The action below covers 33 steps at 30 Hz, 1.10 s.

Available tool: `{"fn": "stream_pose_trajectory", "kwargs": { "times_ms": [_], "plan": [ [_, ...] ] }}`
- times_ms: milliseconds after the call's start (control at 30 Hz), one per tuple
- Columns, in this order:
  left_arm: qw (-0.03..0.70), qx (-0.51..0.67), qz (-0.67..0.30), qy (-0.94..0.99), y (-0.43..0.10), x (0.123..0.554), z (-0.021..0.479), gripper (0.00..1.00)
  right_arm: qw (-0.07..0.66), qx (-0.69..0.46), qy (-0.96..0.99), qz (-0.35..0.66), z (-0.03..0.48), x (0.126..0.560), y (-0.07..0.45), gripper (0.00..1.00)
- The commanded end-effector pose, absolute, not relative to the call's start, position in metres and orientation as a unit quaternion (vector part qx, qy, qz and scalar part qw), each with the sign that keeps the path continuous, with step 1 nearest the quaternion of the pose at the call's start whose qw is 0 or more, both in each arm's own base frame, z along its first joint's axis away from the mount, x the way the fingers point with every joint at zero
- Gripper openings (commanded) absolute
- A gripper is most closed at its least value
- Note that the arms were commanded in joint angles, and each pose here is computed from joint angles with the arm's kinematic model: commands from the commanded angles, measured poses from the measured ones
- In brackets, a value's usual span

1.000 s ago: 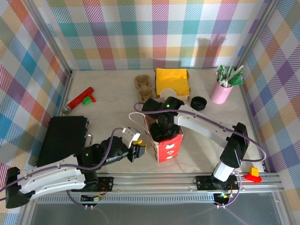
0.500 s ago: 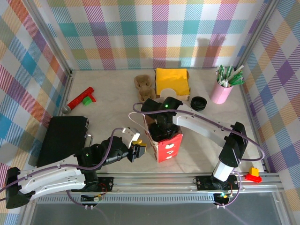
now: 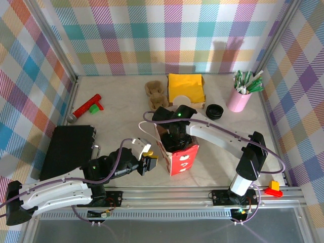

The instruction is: Pack the takeout coffee

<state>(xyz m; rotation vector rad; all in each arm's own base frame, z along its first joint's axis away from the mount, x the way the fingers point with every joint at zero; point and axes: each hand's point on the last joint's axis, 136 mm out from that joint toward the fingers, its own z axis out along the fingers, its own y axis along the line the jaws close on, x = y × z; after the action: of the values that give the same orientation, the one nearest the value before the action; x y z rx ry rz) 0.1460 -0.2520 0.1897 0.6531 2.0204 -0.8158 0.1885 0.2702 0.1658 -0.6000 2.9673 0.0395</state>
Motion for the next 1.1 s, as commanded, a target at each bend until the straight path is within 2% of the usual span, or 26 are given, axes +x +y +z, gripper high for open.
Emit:
{"fn": "stream_pose_trajectory", "kwargs": {
  "times_ms": [0, 1067],
  "plan": [
    [0.432, 0.248, -0.331, 0.801, -0.249, 0.150, 0.194, 0.40, 0.031, -0.209, 0.977, -0.001, 0.145, 0.184, 0.272, 0.51],
    [0.428, 0.253, -0.330, 0.802, -0.255, 0.153, 0.196, 0.40, 0.050, -0.213, 0.976, -0.008, 0.172, 0.182, 0.258, 0.51]
  ]
}}
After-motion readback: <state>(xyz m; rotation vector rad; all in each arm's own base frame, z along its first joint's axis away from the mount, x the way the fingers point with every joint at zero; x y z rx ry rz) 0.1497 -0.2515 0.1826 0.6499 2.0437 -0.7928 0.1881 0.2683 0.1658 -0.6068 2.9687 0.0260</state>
